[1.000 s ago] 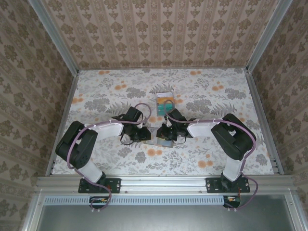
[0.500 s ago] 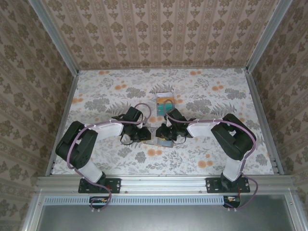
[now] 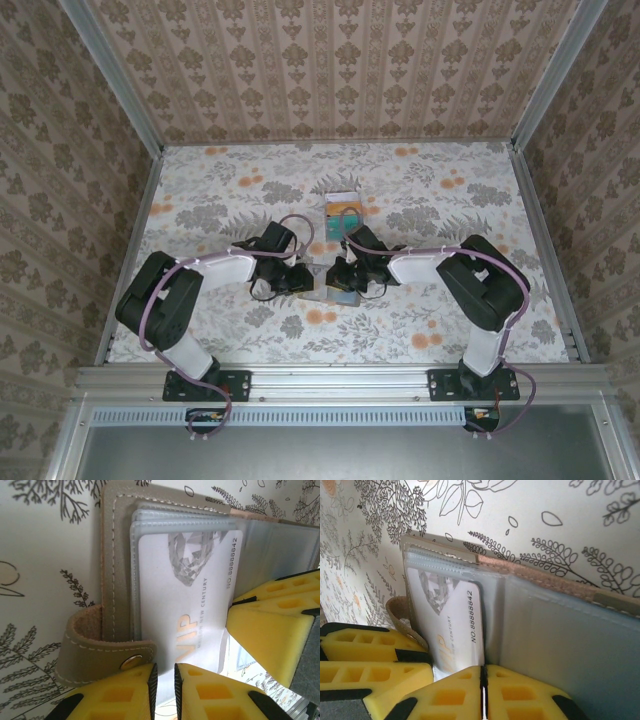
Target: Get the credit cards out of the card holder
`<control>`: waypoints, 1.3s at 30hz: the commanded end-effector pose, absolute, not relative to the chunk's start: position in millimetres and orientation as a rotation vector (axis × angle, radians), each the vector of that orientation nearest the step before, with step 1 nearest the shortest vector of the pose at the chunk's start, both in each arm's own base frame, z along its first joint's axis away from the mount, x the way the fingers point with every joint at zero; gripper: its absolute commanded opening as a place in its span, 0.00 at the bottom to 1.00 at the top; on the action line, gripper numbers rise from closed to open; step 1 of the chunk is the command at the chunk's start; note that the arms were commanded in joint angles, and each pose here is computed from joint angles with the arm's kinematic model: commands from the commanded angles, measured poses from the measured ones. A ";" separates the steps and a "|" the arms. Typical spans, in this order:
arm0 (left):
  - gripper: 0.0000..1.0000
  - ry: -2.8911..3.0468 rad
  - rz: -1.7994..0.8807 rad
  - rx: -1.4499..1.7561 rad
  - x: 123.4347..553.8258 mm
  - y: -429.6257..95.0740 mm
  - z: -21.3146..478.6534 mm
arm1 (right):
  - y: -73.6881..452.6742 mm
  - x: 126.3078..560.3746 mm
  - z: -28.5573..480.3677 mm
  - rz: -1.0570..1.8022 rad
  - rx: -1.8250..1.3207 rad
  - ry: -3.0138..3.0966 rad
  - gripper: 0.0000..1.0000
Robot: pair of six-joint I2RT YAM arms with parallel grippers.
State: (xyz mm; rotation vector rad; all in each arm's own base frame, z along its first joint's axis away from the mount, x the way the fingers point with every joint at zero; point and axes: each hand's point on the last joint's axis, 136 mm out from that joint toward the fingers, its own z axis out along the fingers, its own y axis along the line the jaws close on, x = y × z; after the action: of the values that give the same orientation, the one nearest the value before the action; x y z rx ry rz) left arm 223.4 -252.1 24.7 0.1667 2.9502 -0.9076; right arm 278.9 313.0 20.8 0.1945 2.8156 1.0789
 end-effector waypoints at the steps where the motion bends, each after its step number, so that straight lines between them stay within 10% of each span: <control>1: 0.21 3.039 -0.834 0.111 213.5 -240.0 9.9 | 319.2 273.7 15.9 1.097 0.191 2.848 0.02; 39: 0.28 2.978 -0.854 0.104 232.3 -234.5 39.2 | 317.2 281.0 38.5 1.070 0.106 2.802 0.16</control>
State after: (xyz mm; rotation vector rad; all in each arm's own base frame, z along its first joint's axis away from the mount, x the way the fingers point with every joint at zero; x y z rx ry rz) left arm 233.8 -235.4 40.2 0.0825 2.9627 -0.8602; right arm 281.4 314.1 41.6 0.1327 2.7802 1.0878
